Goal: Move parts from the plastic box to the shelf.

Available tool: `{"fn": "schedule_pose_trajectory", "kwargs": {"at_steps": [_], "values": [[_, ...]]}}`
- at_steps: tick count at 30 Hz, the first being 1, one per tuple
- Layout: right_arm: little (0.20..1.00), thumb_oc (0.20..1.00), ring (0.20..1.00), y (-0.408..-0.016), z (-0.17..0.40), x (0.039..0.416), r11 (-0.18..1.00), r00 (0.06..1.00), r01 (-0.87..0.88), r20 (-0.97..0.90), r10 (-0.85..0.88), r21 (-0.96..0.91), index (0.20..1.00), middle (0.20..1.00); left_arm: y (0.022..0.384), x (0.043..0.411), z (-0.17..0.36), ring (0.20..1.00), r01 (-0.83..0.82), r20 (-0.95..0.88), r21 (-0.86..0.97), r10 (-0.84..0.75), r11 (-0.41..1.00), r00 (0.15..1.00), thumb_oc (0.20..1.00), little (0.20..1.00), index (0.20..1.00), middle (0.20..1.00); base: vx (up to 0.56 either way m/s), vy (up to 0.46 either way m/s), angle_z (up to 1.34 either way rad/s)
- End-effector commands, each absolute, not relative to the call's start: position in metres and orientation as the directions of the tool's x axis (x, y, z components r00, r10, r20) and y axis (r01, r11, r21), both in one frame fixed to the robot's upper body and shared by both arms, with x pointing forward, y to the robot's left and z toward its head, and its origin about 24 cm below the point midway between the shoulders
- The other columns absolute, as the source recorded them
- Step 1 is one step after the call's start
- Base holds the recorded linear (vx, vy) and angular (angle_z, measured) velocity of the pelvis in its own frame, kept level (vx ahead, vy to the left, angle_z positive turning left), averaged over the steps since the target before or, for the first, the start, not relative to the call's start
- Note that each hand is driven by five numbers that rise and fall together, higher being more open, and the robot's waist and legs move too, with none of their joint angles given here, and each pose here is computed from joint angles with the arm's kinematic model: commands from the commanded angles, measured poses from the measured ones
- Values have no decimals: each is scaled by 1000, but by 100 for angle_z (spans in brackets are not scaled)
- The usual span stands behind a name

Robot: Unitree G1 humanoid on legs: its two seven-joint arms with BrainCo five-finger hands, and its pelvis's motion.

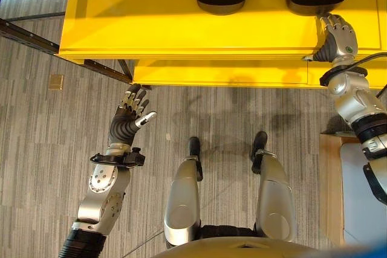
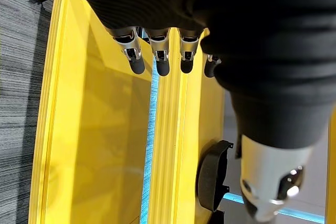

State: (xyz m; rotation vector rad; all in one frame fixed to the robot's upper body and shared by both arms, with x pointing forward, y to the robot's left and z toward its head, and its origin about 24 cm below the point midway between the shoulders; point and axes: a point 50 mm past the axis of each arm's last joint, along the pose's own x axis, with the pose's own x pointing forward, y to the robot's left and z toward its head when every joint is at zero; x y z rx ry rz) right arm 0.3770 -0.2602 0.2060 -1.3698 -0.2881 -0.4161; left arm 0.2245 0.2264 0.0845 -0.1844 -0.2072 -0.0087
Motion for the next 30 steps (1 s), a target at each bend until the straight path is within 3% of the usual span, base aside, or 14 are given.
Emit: {"fn": "schedule_pose_trajectory", "kwargs": {"at_steps": [1, 30], "values": [[1000, 1000, 1000, -241, 285, 386, 175, 769, 638, 631, -100, -750, 1000, 1000, 241, 212, 99, 1000, 7, 265, -113, 23, 994, 964, 1000, 1000, 1000, 1000, 0, 0, 0], [1000, 1000, 1000, -237, 314, 391, 176, 751, 659, 652, -106, -731, 1000, 1000, 242, 211, 103, 1000, 12, 275, -111, 19, 994, 961, 1000, 1000, 1000, 1000, 2, -1, 0]]}}
